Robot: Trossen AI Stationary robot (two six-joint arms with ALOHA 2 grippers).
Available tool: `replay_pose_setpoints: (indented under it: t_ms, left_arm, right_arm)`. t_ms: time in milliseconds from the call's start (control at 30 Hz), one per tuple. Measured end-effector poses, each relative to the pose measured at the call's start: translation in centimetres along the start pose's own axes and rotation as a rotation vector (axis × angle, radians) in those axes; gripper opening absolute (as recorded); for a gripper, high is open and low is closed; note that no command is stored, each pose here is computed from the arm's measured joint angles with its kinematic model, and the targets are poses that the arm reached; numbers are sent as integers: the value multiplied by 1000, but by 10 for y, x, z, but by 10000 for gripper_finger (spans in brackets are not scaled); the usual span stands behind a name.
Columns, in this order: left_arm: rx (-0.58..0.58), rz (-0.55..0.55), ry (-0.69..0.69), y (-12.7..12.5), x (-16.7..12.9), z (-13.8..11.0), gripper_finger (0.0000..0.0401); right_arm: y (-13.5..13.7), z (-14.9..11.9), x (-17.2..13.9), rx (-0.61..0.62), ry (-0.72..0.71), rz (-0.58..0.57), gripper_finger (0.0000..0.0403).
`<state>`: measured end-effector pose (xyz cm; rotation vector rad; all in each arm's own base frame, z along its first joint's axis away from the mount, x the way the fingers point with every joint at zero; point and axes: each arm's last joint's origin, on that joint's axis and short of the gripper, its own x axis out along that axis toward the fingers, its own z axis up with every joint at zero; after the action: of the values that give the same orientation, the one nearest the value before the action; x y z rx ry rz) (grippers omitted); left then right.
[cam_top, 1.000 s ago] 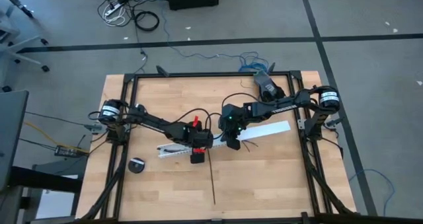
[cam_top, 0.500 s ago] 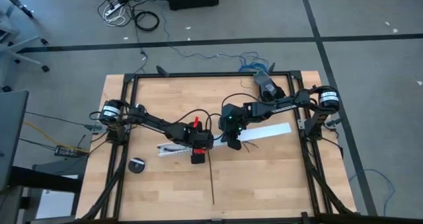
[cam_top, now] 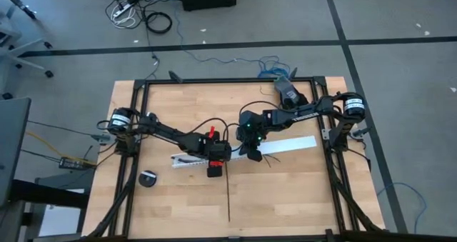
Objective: Ziptie cables
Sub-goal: Close the lid on the cable duct
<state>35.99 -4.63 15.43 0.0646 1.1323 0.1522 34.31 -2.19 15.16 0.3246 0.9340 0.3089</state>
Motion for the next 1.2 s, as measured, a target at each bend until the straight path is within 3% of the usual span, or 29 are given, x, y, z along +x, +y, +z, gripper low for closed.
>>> replay_pose_setpoints:
  t_ms: [300,933,1200]
  left_arm:
    - [24,0,-12,0,0,1,219]
    - [35,-1,-27,0,0,3,219]
    - [9,4,-51,1,-1,6,219]
  right_arm:
    - [-11,0,22,0,6,84,0]
    - [-7,10,15,-31,-43,61,0]
    - [4,15,-9,-44,-53,-76,0]
